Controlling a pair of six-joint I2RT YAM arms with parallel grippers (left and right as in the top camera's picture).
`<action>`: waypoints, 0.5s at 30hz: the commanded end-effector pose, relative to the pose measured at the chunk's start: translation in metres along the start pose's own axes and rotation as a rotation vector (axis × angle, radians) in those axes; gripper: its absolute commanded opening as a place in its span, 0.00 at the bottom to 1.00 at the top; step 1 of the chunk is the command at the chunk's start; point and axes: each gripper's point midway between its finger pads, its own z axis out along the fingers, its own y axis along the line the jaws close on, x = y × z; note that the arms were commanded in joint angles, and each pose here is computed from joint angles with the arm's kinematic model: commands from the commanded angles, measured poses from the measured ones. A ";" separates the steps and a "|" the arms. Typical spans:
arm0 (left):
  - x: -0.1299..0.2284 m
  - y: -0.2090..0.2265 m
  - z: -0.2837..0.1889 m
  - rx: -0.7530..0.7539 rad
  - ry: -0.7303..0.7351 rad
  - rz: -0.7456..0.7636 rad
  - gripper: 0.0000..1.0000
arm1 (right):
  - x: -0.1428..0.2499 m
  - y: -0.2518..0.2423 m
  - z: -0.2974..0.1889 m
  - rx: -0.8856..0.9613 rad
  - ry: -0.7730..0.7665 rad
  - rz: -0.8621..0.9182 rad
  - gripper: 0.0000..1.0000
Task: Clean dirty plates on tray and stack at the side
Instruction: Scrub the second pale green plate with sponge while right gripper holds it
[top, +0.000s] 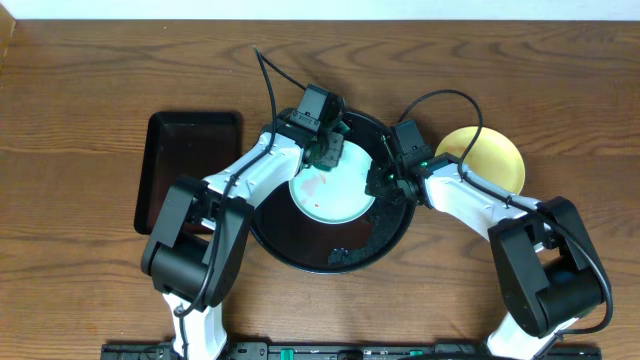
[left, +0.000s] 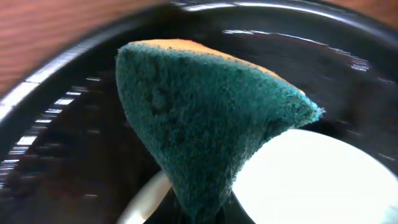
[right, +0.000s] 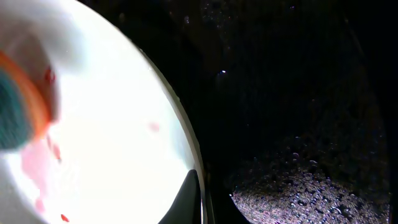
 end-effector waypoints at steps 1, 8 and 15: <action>0.012 0.029 0.015 -0.157 0.029 0.011 0.07 | 0.018 -0.013 0.017 0.041 0.063 -0.003 0.01; 0.061 0.000 0.019 0.018 0.232 0.003 0.07 | 0.018 -0.013 0.017 0.041 0.063 -0.003 0.01; 0.123 0.000 -0.005 0.038 0.504 -0.003 0.07 | 0.018 -0.013 0.017 0.041 0.061 -0.003 0.01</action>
